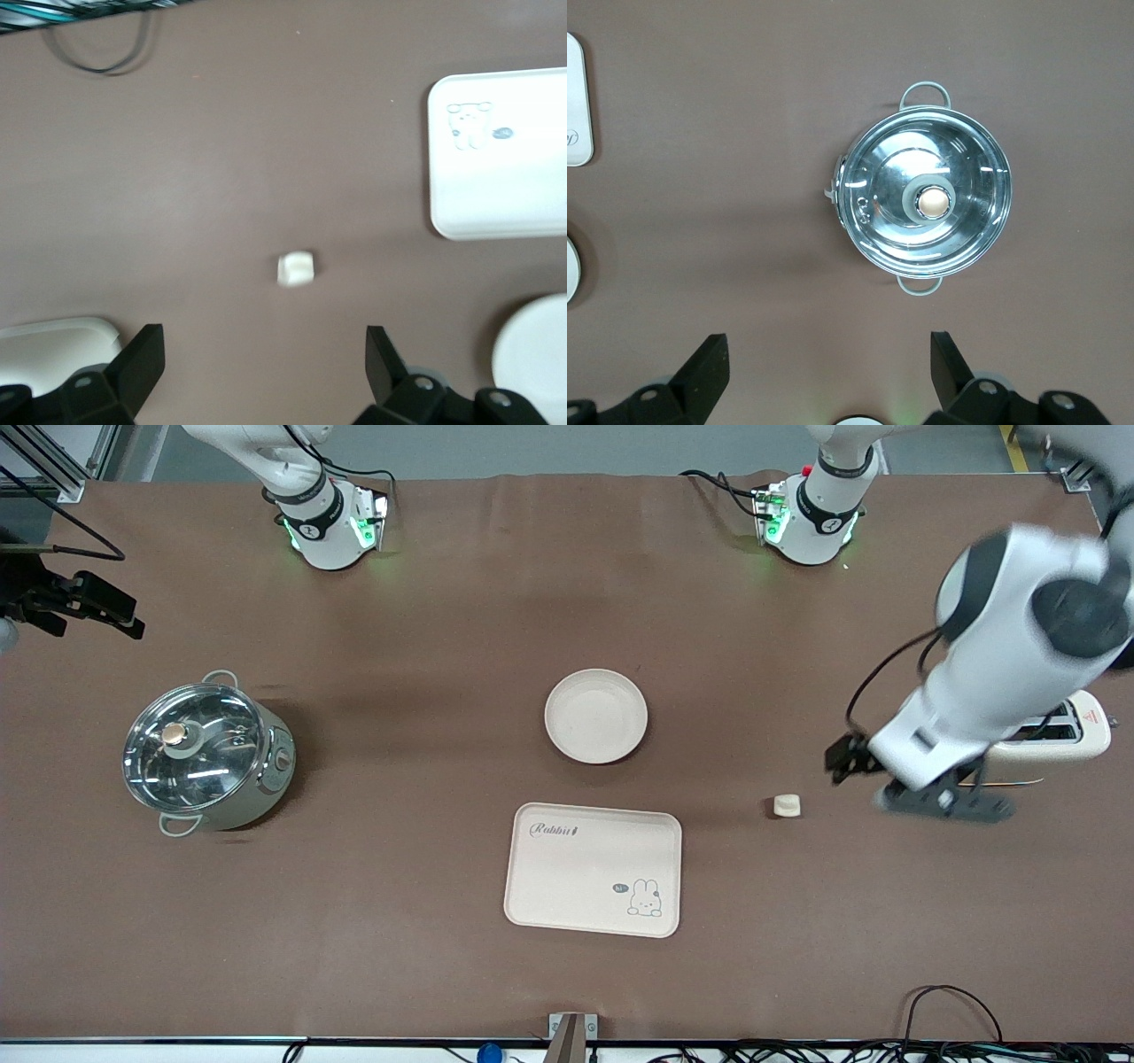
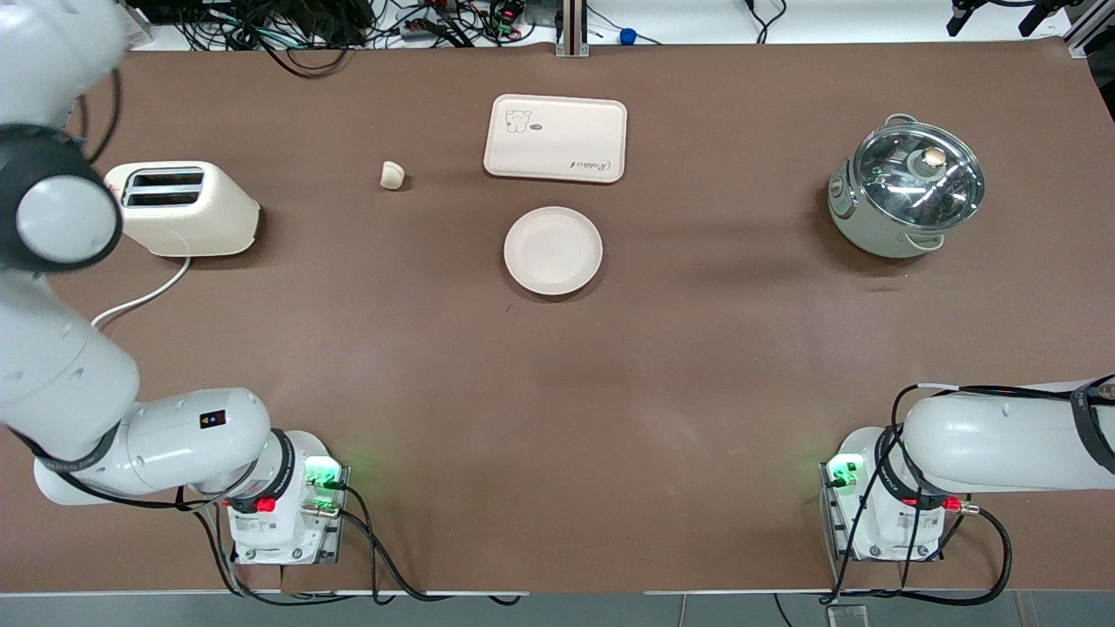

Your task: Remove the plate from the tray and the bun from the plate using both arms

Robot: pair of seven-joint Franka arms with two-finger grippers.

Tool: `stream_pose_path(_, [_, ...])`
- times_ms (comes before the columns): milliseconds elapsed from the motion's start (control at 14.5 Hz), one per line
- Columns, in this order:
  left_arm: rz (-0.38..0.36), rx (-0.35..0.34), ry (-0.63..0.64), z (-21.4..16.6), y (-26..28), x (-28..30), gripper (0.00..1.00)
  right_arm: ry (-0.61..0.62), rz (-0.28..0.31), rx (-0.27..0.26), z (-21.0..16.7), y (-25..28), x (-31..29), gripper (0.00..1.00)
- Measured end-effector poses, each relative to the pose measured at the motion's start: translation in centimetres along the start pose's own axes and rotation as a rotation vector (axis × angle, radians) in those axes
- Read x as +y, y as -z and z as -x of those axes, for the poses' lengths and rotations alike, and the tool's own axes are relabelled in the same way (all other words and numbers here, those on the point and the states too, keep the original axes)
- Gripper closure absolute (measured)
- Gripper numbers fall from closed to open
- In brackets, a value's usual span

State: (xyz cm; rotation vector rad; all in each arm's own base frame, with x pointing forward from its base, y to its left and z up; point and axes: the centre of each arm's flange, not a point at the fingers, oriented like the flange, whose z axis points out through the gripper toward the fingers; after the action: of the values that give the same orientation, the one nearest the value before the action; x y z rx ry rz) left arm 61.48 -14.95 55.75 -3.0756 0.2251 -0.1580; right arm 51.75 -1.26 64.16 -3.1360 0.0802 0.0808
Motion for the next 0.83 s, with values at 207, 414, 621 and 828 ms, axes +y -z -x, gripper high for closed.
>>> stream_pose_path(207, [-0.025, -0.001, 0.041, 3.2, 6.2, -1.2, 0.0, 0.0, 0.0, 0.0, 0.0, 0.0, 0.0, 0.0])
stream_pose_path(414, [-0.017, -0.012, 0.064, 4.2, 7.6, -3.1, 0.0, 0.0, 0.0, -0.001, 0.0, 0.0, 0.0, 0.0])
stream_pose_path(621, [-0.032, -0.03, 0.088, 5.4, 8.7, -4.1, 0.0, 0.0, 0.0, -0.001, 0.0, 0.0, 0.0, 0.0])
stream_pose_path(828, [0.019, -0.045, 0.11, 6.7, 9.8, -5.7, 0.0, 0.0, 0.0, -0.001, 0.0, 0.0, 0.0, 0.0])
